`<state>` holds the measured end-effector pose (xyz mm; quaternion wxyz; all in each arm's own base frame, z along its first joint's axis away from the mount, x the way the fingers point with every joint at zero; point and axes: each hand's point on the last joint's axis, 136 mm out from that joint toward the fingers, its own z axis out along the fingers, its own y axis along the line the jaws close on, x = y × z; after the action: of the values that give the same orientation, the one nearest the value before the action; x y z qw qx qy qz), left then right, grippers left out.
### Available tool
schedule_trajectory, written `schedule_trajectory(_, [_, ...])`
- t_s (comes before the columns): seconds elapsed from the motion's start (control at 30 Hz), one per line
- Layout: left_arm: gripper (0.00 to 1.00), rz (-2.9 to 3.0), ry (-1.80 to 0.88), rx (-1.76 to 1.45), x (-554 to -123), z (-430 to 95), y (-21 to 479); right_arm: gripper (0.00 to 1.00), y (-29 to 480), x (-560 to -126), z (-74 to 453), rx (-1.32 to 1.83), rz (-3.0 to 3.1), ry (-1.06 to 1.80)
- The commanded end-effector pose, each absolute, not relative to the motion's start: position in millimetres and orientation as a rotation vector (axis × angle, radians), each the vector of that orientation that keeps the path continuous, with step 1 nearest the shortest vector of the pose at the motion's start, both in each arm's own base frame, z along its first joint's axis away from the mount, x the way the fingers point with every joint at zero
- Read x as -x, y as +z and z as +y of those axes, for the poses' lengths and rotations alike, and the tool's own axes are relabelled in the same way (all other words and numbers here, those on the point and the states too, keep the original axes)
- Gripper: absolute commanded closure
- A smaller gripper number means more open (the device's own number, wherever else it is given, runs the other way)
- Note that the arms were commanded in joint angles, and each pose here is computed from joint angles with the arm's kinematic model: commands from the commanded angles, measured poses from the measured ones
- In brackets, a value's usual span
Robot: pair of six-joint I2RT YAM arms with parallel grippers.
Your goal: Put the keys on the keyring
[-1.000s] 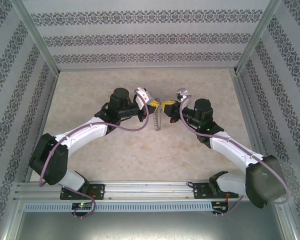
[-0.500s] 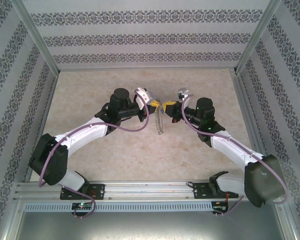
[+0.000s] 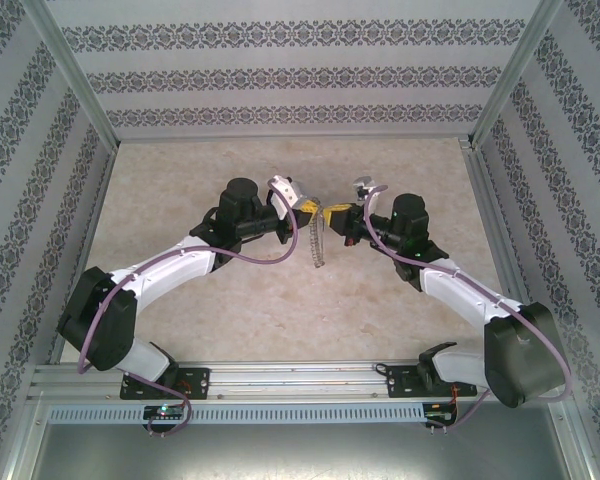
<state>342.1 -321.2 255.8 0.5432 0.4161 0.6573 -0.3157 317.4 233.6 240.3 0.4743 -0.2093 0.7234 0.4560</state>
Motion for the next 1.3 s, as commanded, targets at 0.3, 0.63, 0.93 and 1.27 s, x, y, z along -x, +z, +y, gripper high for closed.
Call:
schedule_trajectory(0.3, [1.00,1.378,-0.755,-0.935,-341.5,-328.9,303.0,0.51,271.8,-315.3,204.0,0.431,1.689,1.147])
schedule_trajectory(0.63, [1.00,1.366,-0.847,-0.941,-337.4,-337.5,305.3,0.37,284.8,-315.0,211.7,0.503,1.651,1.234])
schedule_trajectory(0.93, [1.00,1.411,-0.948,-0.937,-336.3,-339.6,299.5,0.29,290.3,-324.7,205.5,0.462,1.622,1.264])
schedule_trajectory(1.27, [1.00,1.382,-1.149,-0.782,-354.8,-315.7,308.7,0.30,293.8,-347.1,184.7,0.266,1.597,1.267])
